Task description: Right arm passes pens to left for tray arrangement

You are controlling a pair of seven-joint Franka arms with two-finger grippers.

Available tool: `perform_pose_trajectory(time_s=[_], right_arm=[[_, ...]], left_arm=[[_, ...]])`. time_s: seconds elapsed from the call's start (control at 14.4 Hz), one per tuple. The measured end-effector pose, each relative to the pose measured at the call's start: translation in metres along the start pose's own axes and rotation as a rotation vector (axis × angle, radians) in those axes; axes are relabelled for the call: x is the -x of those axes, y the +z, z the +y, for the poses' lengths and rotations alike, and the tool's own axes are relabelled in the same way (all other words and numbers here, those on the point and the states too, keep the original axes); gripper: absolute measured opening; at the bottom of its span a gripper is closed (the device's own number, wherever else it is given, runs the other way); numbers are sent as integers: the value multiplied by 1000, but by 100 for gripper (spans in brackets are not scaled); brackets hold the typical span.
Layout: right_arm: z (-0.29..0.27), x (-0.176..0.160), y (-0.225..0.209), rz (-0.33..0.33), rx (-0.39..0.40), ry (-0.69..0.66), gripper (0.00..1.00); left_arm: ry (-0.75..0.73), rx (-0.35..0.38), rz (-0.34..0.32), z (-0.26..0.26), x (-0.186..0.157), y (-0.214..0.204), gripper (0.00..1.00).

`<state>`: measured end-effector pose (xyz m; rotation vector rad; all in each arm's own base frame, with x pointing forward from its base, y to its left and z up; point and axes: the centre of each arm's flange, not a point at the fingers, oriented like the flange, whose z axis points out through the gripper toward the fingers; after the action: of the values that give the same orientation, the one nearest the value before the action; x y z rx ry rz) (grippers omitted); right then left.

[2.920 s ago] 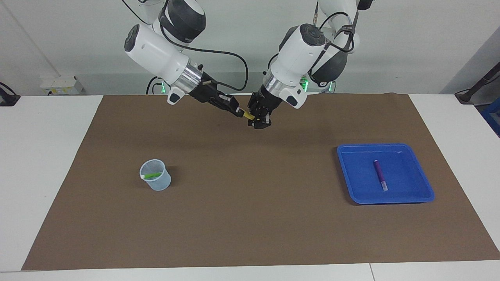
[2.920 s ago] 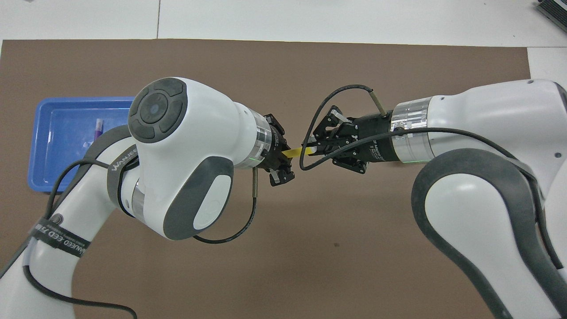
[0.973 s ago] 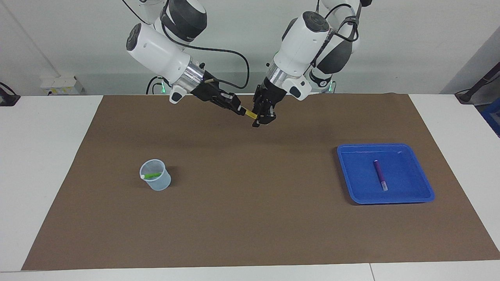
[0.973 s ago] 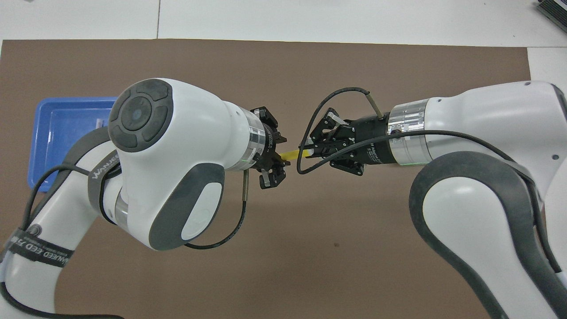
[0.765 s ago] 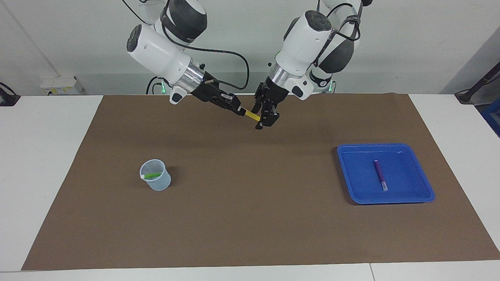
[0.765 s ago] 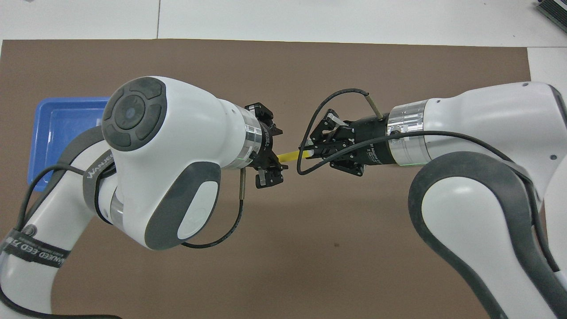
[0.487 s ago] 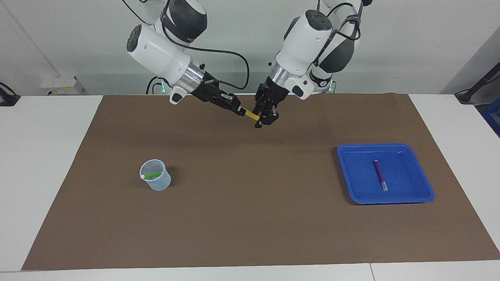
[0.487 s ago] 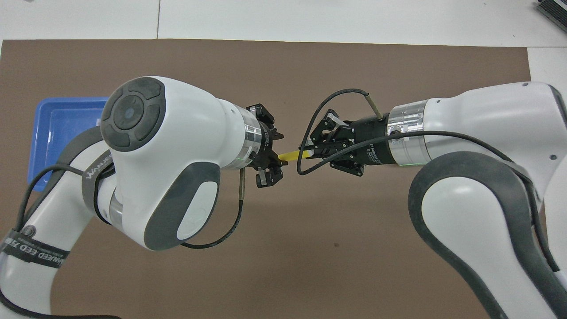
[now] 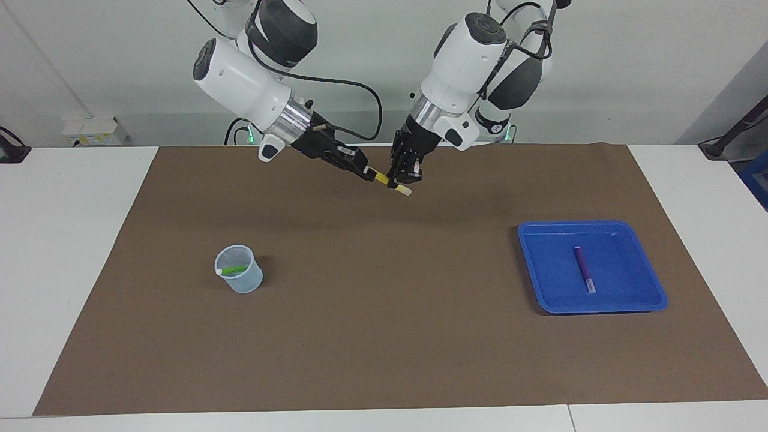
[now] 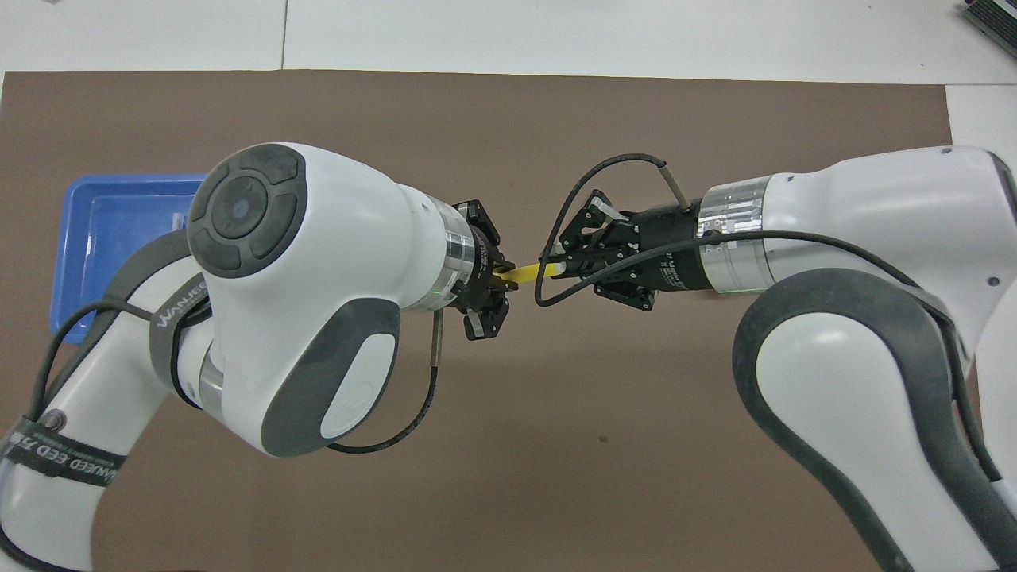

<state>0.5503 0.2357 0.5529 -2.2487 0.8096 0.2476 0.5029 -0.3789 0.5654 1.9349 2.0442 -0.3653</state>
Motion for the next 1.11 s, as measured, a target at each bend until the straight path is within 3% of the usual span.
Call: perform_pose_trajectory(time_s=[0.42,0.56,0.63,0.76,1.04,1.11], right_arm=[[0,0,0,0,0,0,18],[0,2,1,-8,7,-2,30],[1,2,2,-12,10,-2,44],[1,2,2,-6,19,-7,64],[3,0,1,28,55,-36,66],[5,-2,-1,54,89,-65,71]], left_arm=[[1,0,0,0,0,0,18],[-4,4,0,2,-2,-1,18],[-8,6,1,4,-4,-2,18],[2,8,1,7,-7,-3,18],[82,2,10,11,-14,-3,18],[125,-13,22,13,-20,-3,18]])
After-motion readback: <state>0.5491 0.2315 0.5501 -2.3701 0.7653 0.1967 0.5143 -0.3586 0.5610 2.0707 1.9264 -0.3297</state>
